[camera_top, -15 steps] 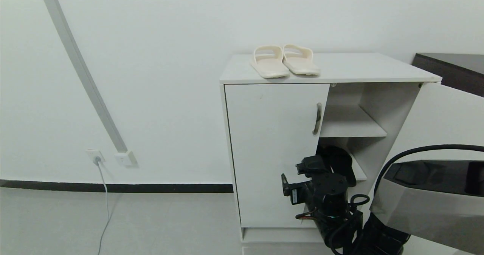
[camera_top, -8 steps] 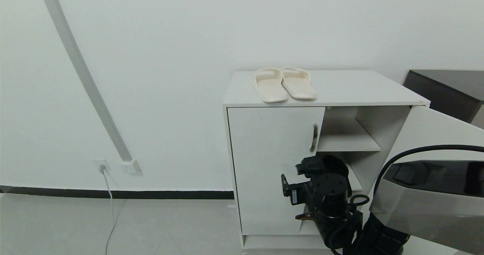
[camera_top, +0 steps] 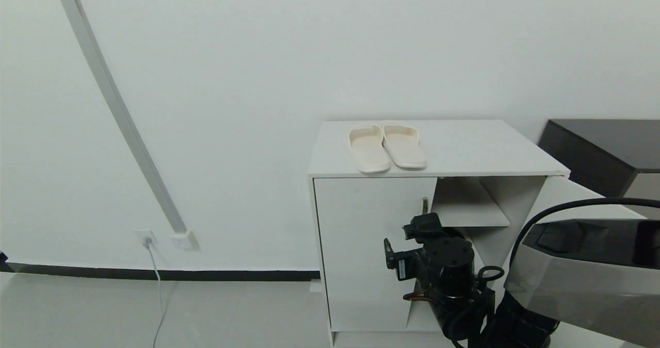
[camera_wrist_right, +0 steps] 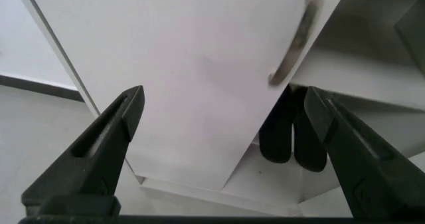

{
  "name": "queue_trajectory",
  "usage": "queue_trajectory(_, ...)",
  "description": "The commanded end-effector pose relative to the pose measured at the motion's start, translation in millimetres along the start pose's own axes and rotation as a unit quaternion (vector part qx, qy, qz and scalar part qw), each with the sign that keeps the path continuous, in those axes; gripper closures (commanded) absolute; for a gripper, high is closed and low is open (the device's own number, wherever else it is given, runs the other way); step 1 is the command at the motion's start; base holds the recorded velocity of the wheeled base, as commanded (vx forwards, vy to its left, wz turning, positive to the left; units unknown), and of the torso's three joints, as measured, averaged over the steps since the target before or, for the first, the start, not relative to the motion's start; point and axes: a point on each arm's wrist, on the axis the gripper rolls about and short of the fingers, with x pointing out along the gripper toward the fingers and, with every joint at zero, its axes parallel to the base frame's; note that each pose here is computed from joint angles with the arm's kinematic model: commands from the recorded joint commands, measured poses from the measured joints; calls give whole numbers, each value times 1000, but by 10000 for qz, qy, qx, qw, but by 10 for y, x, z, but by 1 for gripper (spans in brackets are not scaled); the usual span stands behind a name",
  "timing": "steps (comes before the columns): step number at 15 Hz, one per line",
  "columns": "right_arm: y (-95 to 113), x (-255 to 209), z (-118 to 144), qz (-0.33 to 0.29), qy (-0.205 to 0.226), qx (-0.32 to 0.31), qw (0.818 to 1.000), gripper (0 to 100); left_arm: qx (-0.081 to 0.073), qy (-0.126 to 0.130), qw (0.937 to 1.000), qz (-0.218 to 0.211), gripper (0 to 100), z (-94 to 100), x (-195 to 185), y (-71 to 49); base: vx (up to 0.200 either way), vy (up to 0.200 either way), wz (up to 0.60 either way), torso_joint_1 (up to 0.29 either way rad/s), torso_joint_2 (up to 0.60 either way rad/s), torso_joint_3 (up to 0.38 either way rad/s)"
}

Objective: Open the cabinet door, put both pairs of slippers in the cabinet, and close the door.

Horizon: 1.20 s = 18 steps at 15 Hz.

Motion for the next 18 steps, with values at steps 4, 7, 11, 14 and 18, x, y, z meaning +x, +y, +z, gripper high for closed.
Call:
queue_trajectory(4,5,-5,-9,9,13,-12,10000,0,-1,6,10000,1,100,0,1,0,0,0,0,248,-566,-329)
queue_trajectory(7,7,-12,-15,17,25,-29,10000,0,-1,6,10000,1,100,0,1,0,0,0,0,271,-600,-338)
queue_trajectory(11,2,-20,-17,17,6,-9,10000,0,-1,6,10000,1,100,0,1,0,0,0,0,206,-442,-248)
queue_trajectory(14,-1,-24,-20,17,6,-16,10000,0,-1,6,10000,1,100,0,1,0,0,0,0,177,-375,-212)
queue_trajectory(18,-6,-13,-37,34,-62,-5,10000,0,15,6,10000,1,100,0,1,0,0,0,0,165,-355,-190)
